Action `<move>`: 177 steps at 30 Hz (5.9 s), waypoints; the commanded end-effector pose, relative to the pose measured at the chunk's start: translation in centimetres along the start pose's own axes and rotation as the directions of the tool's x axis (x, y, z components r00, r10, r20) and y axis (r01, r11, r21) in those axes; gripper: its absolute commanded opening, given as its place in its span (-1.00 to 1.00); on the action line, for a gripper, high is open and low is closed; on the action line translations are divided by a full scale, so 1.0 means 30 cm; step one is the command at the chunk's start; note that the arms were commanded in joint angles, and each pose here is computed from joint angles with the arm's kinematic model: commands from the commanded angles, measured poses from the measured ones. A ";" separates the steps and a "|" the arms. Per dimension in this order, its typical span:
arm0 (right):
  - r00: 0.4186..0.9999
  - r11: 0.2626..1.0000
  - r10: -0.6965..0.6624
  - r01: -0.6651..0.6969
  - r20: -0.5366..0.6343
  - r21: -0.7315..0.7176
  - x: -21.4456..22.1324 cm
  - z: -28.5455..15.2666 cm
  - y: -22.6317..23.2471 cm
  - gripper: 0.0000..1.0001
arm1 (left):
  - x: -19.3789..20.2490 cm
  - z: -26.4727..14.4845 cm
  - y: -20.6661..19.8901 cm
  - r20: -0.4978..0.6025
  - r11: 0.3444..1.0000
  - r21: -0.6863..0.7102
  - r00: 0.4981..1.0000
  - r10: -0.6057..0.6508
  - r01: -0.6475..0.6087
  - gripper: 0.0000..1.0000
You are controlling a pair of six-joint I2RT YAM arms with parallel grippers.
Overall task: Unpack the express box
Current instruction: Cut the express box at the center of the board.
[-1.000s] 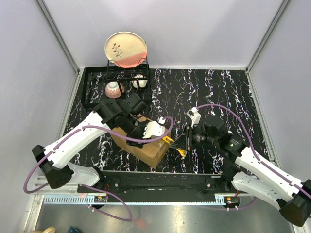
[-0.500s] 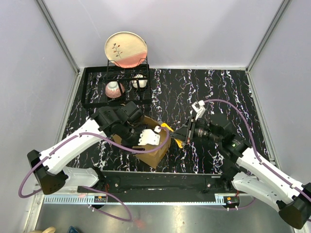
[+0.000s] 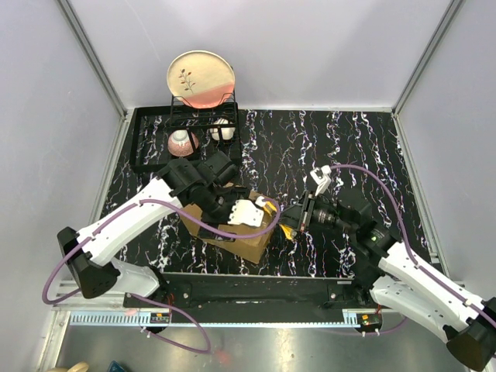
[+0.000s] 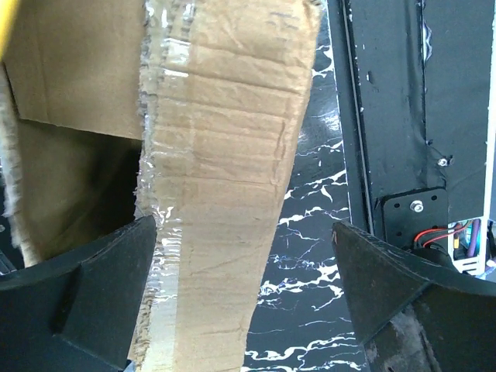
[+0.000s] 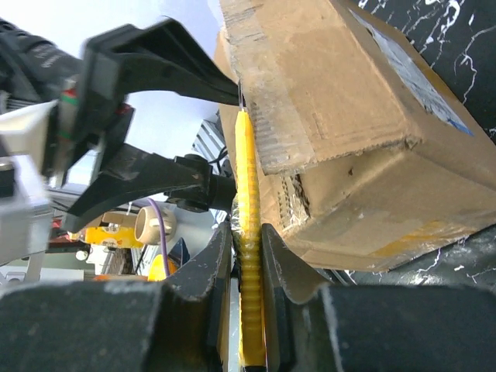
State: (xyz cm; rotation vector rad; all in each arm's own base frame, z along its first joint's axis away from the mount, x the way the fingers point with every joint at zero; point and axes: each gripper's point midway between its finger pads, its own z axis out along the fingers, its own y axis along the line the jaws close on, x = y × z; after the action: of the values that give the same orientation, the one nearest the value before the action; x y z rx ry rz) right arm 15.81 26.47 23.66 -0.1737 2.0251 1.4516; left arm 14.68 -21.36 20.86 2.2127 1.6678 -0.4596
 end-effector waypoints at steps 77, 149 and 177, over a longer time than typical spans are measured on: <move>0.980 0.999 -0.031 0.037 0.198 -0.026 -0.133 0.068 -0.012 -1.00 | 0.043 0.132 -0.020 -0.089 0.955 0.297 0.995 0.036 -0.008 0.98; 0.999 0.996 -0.018 0.020 -0.030 0.082 0.127 -0.118 -0.106 -1.00 | -0.014 0.085 0.060 -0.143 0.973 0.223 0.989 -0.026 0.058 0.07; 1.000 0.996 -0.007 0.009 -0.024 0.088 0.136 -0.144 -0.103 -1.00 | -0.078 -0.027 0.101 -0.126 0.998 0.062 0.992 -0.009 0.017 -1.00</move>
State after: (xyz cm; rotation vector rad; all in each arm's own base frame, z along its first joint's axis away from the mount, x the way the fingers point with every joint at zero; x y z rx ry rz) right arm 11.91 22.29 18.66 -0.1531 2.1389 1.3534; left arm 20.31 -26.64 20.51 2.2699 1.7064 -0.3761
